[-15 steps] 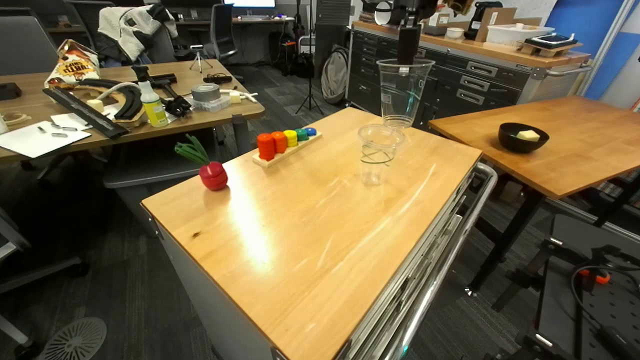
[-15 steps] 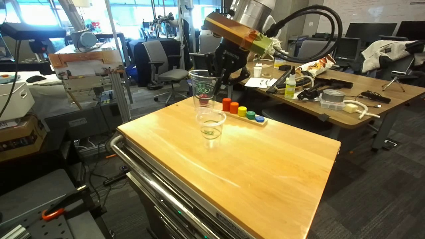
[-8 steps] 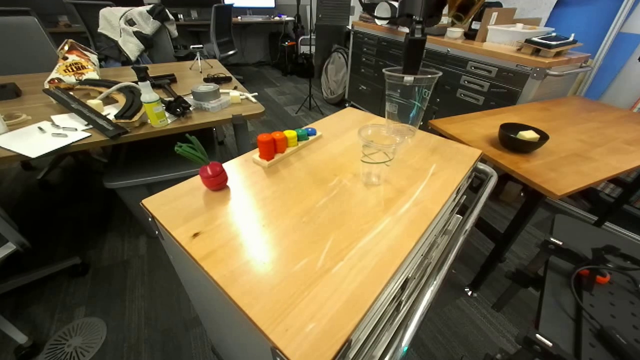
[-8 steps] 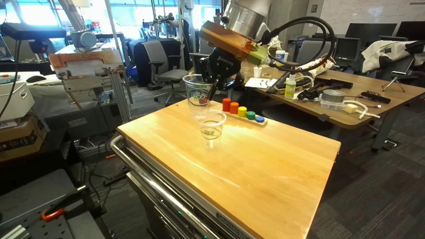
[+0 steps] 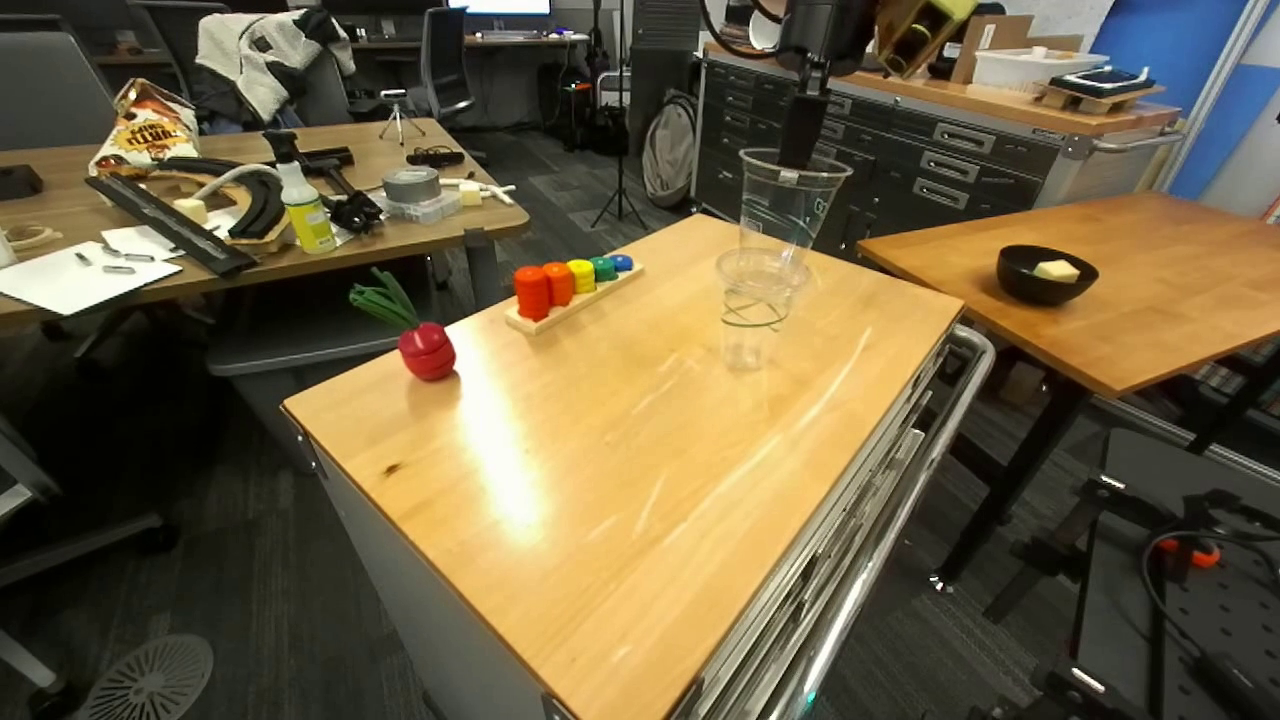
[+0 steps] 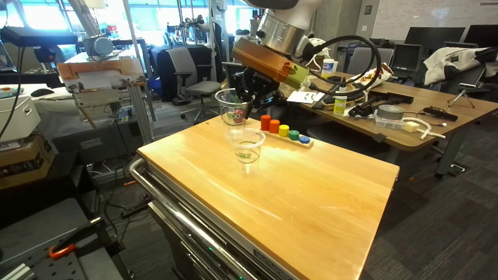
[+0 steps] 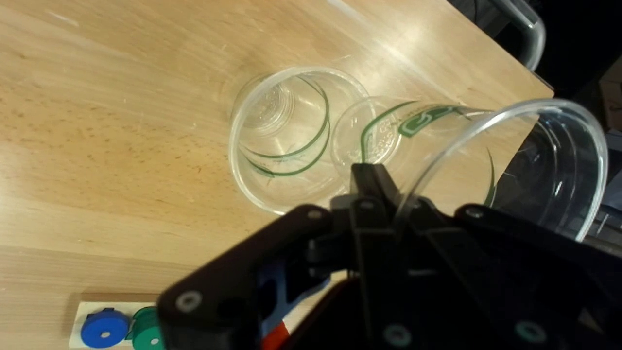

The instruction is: Pack the cups in the tower form

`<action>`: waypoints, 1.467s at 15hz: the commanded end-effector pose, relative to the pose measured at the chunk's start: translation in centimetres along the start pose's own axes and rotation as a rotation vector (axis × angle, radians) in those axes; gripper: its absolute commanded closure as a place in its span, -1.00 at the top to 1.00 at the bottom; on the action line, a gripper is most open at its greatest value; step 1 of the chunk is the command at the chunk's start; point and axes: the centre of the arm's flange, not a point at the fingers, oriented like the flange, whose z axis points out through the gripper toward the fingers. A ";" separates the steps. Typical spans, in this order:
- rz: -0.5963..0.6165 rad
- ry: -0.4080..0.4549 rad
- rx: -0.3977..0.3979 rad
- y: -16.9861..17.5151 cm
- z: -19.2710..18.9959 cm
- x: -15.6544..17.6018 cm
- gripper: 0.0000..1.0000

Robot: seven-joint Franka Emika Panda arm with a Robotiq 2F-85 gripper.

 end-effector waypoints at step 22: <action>0.010 0.046 -0.100 3.3 0.3 -0.2 -0.07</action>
